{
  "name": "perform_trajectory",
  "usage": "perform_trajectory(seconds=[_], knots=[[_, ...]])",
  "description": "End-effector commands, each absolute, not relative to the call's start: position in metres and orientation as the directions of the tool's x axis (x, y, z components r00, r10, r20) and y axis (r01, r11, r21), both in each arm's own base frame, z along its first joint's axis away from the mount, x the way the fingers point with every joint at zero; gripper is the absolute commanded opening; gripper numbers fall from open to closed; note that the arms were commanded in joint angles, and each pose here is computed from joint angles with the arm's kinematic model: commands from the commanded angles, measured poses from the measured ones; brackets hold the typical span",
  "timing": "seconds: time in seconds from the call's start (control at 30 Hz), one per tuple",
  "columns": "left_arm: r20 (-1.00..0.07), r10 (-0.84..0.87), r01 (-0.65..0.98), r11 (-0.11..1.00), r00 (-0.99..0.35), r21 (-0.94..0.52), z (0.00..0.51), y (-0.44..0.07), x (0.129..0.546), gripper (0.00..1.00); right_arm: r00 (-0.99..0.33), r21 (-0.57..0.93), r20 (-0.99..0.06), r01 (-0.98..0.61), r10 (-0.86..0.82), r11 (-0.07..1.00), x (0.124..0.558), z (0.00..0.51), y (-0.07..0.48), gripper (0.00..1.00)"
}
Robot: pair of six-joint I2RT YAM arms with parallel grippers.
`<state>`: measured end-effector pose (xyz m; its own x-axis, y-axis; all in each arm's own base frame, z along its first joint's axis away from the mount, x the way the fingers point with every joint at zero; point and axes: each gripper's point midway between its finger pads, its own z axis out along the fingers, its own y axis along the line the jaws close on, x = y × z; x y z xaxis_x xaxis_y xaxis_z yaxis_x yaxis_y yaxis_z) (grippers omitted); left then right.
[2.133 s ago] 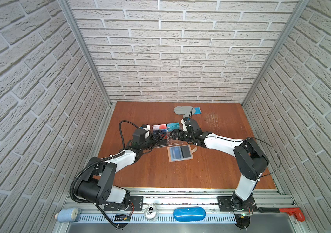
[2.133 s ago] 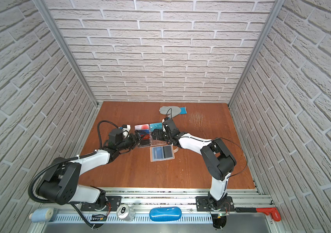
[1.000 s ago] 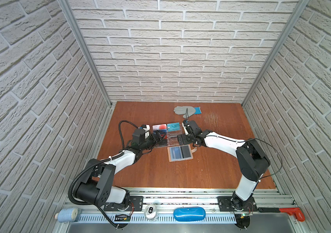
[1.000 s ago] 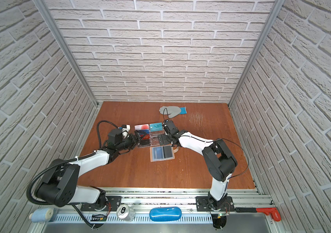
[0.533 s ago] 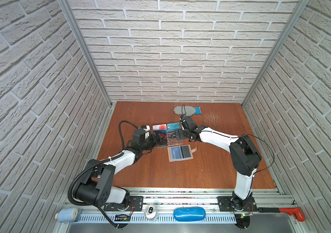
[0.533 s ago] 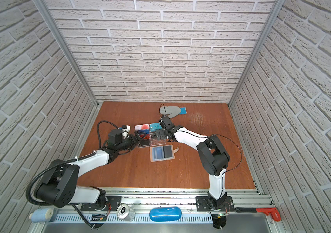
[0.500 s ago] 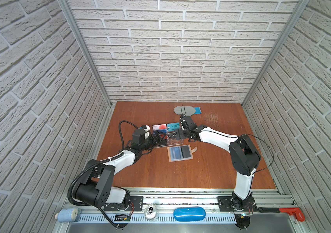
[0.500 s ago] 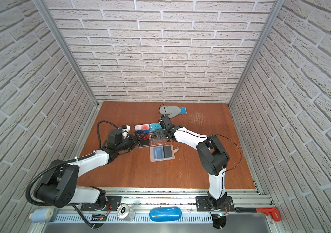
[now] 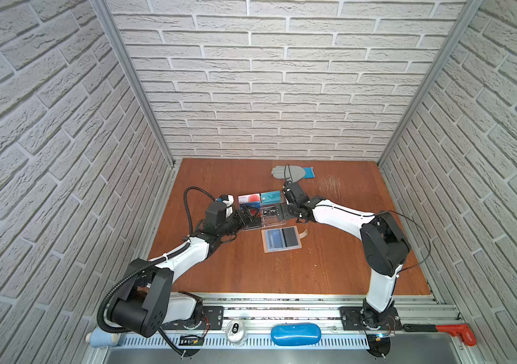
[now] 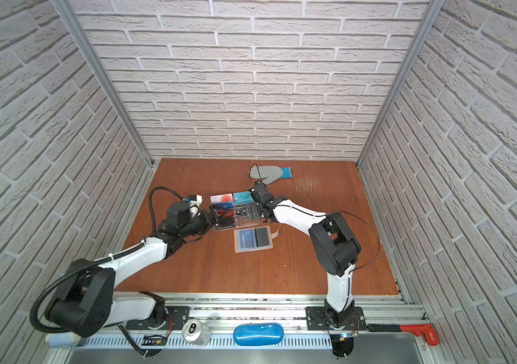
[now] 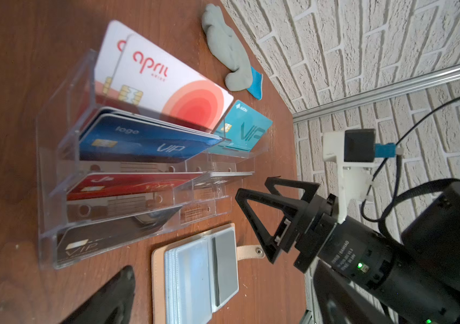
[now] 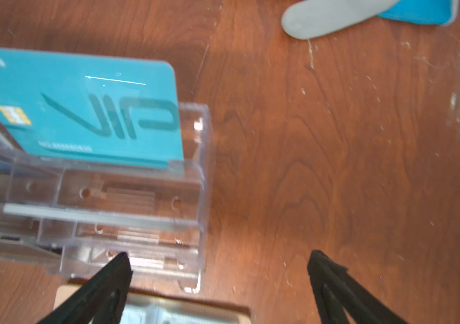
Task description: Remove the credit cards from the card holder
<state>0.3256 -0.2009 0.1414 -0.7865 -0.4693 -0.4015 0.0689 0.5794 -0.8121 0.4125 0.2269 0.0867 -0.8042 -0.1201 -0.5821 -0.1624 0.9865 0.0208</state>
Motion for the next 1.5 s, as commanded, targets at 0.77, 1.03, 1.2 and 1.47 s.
perform_trajectory(seconds=[0.77,1.03,1.2,1.47], knots=[[-0.525,-0.327,0.227,0.637,-0.785,-0.737,0.145,-0.276,0.274,0.98,-0.871,0.277,-0.492,-0.167,-0.01,0.946,0.315,0.085,0.184,0.99],[-0.493,-0.379,0.173,0.628,-0.783,-0.758,0.124,-0.27,0.274,0.98,-0.881,0.279,-0.474,-0.138,0.011,0.95,0.315,0.071,0.183,0.96],[-0.46,-0.39,0.154,0.605,-0.798,-0.781,0.118,-0.277,0.277,0.98,-0.892,0.295,-0.451,-0.138,0.011,0.946,0.312,0.064,0.186,0.9],[-0.414,-0.415,0.127,0.566,-0.81,-0.815,0.11,-0.286,0.289,0.98,-0.905,0.296,-0.425,-0.142,-0.003,0.945,0.309,0.057,0.188,0.81]])
